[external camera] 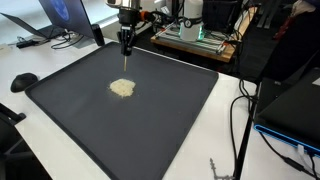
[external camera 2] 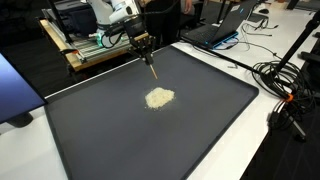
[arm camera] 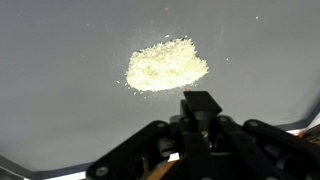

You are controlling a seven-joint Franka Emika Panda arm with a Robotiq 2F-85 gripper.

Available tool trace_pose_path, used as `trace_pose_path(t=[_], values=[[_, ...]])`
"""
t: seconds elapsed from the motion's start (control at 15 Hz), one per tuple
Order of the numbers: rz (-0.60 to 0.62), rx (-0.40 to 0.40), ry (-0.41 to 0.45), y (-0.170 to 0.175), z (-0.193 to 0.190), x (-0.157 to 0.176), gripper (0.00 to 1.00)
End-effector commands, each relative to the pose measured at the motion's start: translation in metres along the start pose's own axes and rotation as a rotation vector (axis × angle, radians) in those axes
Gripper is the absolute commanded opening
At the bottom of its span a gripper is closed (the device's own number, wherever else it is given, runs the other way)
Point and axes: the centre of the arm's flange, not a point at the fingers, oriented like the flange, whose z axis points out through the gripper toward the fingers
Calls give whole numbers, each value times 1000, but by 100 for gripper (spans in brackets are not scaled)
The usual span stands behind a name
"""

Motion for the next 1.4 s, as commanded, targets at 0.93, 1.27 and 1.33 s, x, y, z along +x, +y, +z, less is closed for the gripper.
trace_pose_path(t=[0.93, 1.27, 1.33], values=[[-299, -122, -258, -41, -23, 73, 3], [-368, -129, -353, -70, -5, 89, 3], [-372, -127, -364, -74, 1, 90, 3]])
